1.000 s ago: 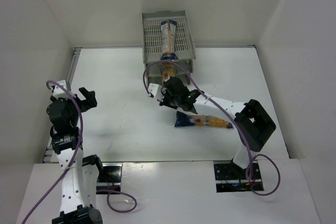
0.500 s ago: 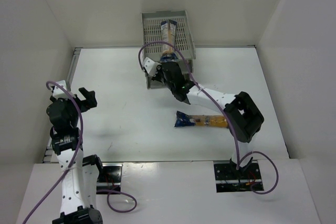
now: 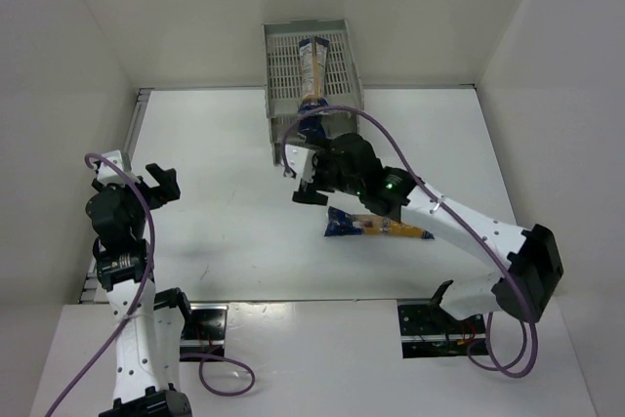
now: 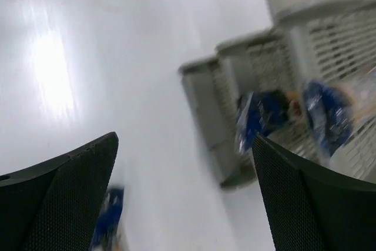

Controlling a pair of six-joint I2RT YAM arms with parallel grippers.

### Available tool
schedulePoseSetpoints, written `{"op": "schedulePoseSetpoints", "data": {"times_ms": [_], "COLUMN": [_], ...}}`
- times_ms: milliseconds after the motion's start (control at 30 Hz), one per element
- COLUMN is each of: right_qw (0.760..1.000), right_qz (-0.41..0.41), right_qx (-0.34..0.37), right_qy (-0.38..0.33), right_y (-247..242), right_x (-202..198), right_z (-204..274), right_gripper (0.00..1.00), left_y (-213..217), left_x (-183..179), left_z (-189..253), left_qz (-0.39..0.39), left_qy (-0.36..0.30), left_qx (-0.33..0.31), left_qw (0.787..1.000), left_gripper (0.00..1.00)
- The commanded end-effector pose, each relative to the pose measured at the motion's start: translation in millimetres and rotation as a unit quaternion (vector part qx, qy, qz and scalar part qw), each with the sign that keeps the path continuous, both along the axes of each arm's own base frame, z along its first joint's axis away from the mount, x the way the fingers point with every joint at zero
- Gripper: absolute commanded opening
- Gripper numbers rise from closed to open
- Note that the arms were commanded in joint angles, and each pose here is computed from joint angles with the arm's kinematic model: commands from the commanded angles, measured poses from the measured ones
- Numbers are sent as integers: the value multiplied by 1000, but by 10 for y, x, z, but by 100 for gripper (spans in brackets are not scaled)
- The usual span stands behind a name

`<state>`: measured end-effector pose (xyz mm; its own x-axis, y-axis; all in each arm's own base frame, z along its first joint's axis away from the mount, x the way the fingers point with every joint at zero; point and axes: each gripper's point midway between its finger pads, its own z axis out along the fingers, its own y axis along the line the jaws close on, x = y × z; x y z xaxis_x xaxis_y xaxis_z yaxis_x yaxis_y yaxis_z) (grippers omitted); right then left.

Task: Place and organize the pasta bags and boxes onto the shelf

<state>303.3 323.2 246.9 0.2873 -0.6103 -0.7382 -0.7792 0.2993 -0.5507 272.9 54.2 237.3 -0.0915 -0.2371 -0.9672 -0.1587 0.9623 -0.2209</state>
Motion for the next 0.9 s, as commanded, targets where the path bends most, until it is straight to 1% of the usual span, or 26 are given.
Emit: {"op": "schedulePoseSetpoints", "data": {"times_ms": [0, 67, 100, 133, 200, 300, 433, 467, 567, 667, 733, 800, 833, 867], "right_qw": [975, 962, 954, 946, 938, 928, 915, 917, 911, 898, 896, 897, 901, 898], "right_qz": [4, -5, -26, -28, -26, -8, -14, -20, -14, -6, -1, -3, 7, 15], "right_qx": [-179, -219, -242, -257, -284, -314, -327, -323, -344, -370, -374, -372, -361, -360], "right_qy": [133, 161, 176, 195, 198, 199, 236, 233, 227, 239, 241, 237, 241, 255], "right_y": [-745, -1094, -1399, -1553, -1817, -1954, -2105, -2113, -2221, -2344, -2370, -2366, -2313, -2310], "right_x": [-430, -440, -361, -404, -403, -504, -560, -511, -492, -573, -624, -614, -637, -700], "right_z": [-1085, -1281, -1396, -1480, -1616, -1780, -2022, -2053, -2181, -2387, -2490, -2506, -2513, -2545], "right_gripper": [100, 100, 100, 100, 100, 100, 100, 100, 100, 100, 100, 90, 84, 61], "left_y": [1, 1, 1, -15, -14, -30, -30, -30, -25, -25, -25, -25, -25, -25], "left_x": [16, 16, 16, 17, 22, 23, 23, 23, 35, 35, 35, 35, 35, 35], "left_z": [122, 122, 122, 123, 145, 145, 145, 145, 122, 122, 122, 122, 122, 122], "left_qz": [0, 0, 0, -5, -5, -10, -10, -10, -9, -9, -9, -9, -9, -9], "left_qy": [-28, -28, -28, -28, -32, -32, -32, -32, -28, -28, -28, -28, -28, -28], "left_qx": [0, 0, 0, 0, 2, 1, 1, 1, 0, 0, 0, 0, 0, 0], "left_qw": [1000, 1000, 1000, 1000, 999, 999, 999, 999, 1000, 1000, 1000, 1000, 1000, 1000], "left_gripper": [99, 99, 99, 99, 99, 99, 99, 99, 99, 99, 99, 99, 99, 99]}}
